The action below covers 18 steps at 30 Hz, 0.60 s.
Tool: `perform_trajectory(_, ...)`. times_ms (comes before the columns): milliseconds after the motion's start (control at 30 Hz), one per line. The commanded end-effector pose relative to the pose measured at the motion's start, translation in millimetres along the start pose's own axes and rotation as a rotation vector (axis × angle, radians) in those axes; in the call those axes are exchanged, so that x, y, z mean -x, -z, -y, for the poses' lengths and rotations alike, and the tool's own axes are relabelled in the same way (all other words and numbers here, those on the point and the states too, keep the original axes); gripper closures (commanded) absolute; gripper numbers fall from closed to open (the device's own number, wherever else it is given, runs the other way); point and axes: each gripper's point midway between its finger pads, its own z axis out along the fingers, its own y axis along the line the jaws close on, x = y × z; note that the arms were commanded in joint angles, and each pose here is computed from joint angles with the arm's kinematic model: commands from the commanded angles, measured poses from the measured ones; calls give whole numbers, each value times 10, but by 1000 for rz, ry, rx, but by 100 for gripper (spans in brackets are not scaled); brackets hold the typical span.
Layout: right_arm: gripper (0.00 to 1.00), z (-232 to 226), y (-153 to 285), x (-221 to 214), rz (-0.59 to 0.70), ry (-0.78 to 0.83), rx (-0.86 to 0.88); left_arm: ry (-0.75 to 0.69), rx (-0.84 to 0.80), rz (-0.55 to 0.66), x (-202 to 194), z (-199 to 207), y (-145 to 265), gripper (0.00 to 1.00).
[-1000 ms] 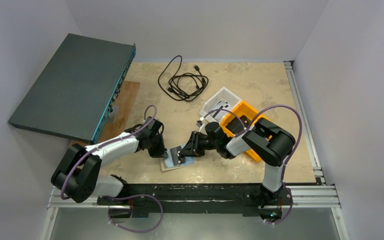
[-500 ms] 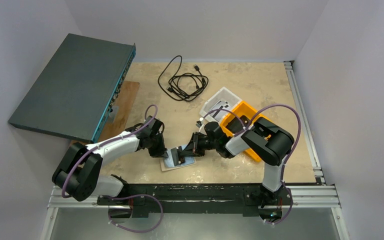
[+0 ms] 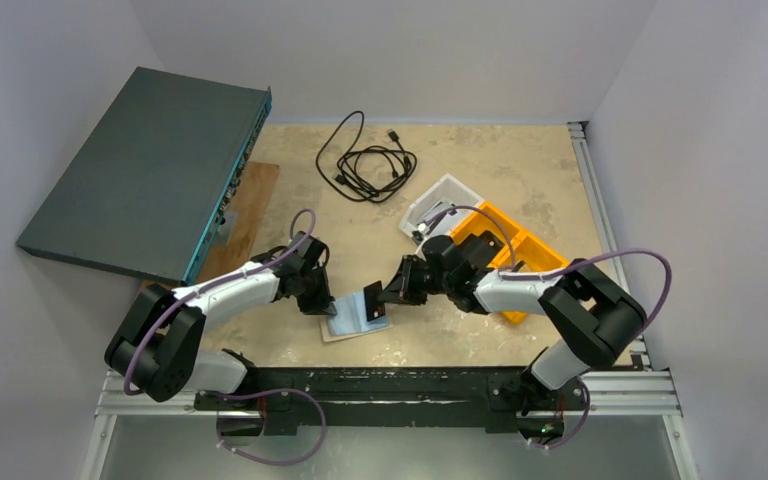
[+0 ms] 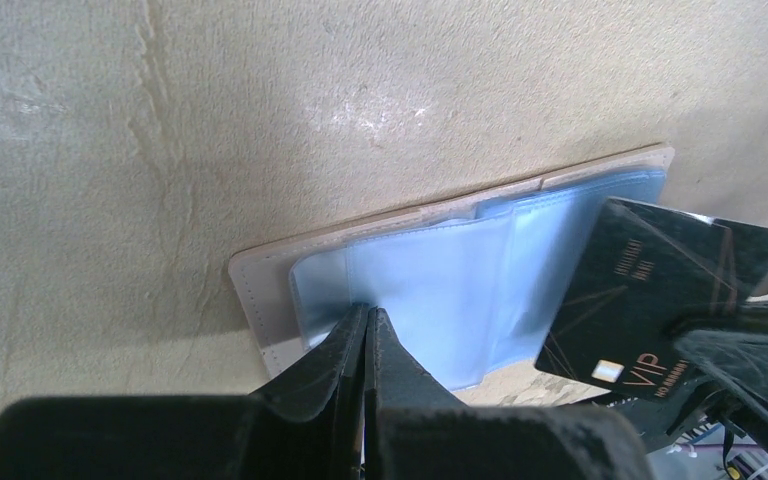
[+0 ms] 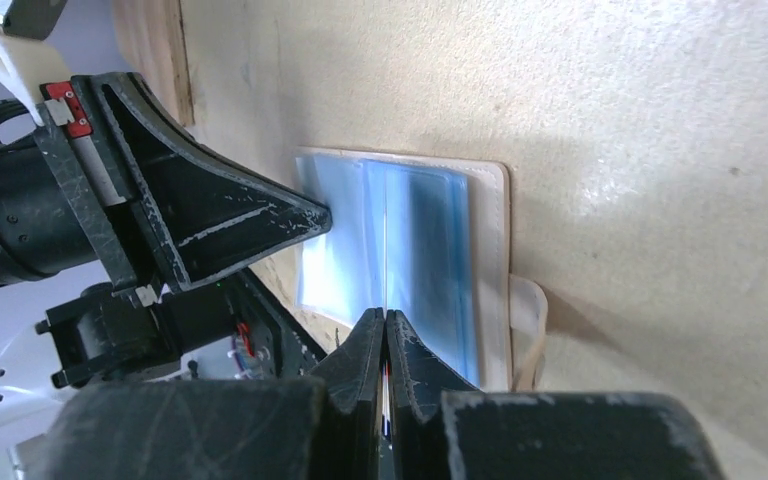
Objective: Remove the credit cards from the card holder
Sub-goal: Remove the credit card from the card holder, then place the credit card in the storage box.
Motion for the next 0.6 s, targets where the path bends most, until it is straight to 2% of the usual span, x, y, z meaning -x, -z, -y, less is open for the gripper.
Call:
perform_trajectory(0, 100, 26, 162, 139, 72, 56, -84, -37, 120, -10, -65, -275, -22, 100)
perform_trajectory(267, 100, -145, 441, 355, 167, 74, -113, -85, 19, 71, 181, 92, 336, 100)
perform_trajectory(300, 100, -150, 484, 395, 185, 70, -119, -92, 1, 88, 225, 149, 404, 97)
perform_trajectory(367, 100, -170, 584, 478, 223, 70, -131, -110, -31, 108, 257, 230, 512, 87)
perform_trajectory(467, 100, -123, 750, 586, 272, 63, -173, -132, -67, 141, 313, 329, 681, 65)
perform_trajectory(567, 100, -62, 927, 709, 325, 45, -203, -145, -76, 158, 335, 354, 784, 48)
